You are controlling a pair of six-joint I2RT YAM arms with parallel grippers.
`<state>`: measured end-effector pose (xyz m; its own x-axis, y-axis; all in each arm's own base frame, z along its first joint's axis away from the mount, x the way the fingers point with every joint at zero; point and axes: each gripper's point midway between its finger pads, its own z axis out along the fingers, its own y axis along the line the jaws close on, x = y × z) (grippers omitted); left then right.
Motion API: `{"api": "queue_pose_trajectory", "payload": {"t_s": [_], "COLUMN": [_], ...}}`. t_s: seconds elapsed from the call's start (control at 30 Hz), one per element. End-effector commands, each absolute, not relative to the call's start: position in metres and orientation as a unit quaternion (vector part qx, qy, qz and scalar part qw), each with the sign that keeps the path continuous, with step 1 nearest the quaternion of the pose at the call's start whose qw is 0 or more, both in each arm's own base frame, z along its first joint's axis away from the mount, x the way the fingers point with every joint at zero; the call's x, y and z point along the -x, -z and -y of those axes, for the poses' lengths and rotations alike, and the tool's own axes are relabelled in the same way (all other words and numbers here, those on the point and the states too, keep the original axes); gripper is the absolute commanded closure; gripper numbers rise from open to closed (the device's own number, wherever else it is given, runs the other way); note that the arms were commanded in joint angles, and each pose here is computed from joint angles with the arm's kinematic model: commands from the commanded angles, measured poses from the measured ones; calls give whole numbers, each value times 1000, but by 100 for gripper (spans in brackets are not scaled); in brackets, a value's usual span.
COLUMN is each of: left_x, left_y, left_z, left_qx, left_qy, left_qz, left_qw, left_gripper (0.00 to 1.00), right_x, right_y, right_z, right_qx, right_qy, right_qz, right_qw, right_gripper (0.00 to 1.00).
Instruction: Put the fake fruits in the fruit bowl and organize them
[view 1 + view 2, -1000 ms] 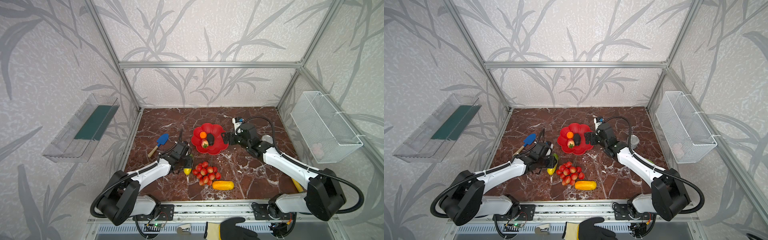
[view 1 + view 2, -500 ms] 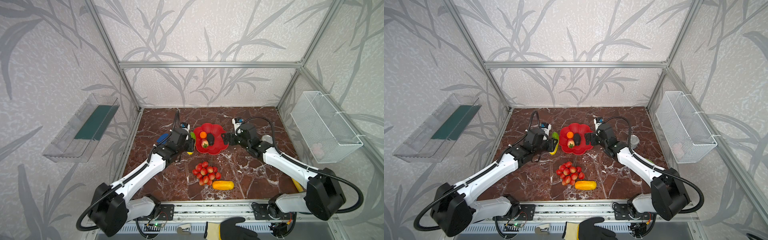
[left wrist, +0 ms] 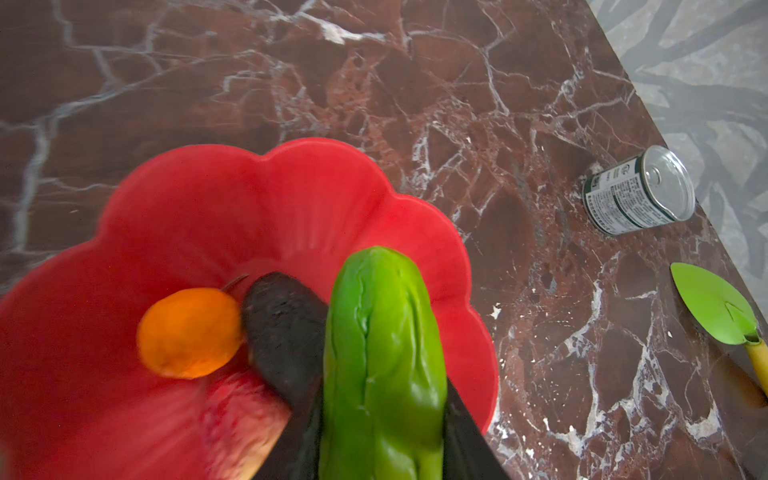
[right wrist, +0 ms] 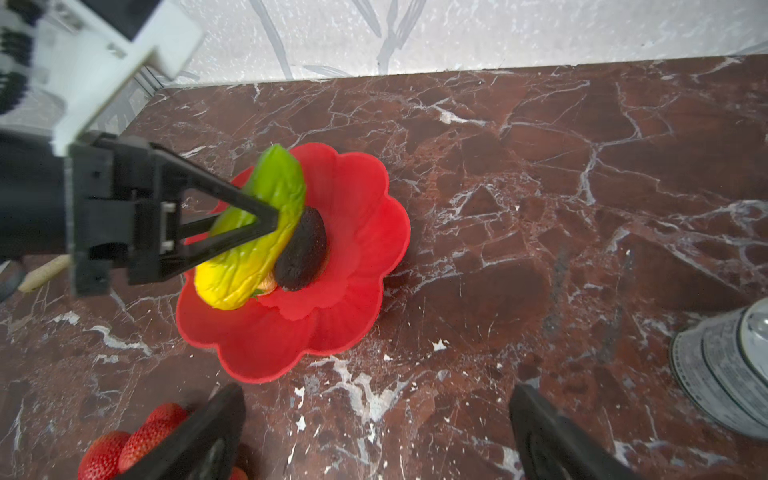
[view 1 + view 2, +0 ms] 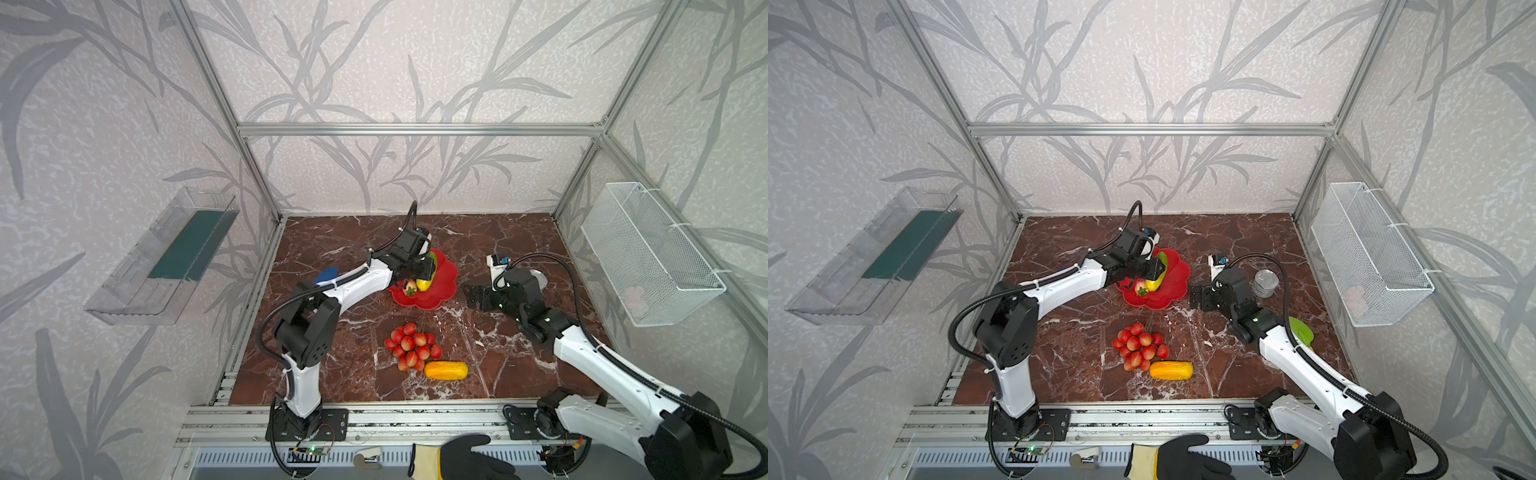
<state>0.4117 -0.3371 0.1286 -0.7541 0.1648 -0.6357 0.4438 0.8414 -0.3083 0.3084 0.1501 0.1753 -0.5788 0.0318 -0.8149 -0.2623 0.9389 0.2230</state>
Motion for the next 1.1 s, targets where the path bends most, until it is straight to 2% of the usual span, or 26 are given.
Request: {"api": "queue_pose_trajectory", "payload": {"t_s": [0.0, 0.27, 0.33, 0.43, 0.5, 0.77, 0.93, 1.07], "left_x": [-412, -427, -428, -429, -429, -429, -421, -404], "left_y": [-110, -70, -69, -76, -89, -205, -277, -294], "left_z": [349, 357, 359, 360, 361, 361, 317, 271], "left_qx": [-182, -160, -155, -152, -152, -140, -81, -38], "left_qy": [209, 189, 193, 194, 202, 274, 281, 242], "left_qz": [-918, -936, -937, -936, -931, -870, -798, -775], "left_qw": [282, 249, 246, 253, 261, 386, 526, 582], "left_gripper": [72, 68, 61, 44, 41, 37, 33, 25], "right_x": [-293, -278, -275, -271, -268, -244, -212, -186], "right_y": [-160, -150, -147, -144, -144, -139, -128, -116], "right_z": [-142, -142, -143, -144, -146, -171, -203, -222], "right_qx": [59, 68, 74, 82, 88, 150, 241, 306], "right_qy": [-159, -168, -170, -172, -177, -235, -240, -225], "right_qz": [-887, -894, -897, -899, -900, -896, -884, -873], "right_qw": [429, 409, 402, 394, 389, 346, 321, 306], "right_gripper": [1, 1, 1, 1, 1, 1, 1, 1]}}
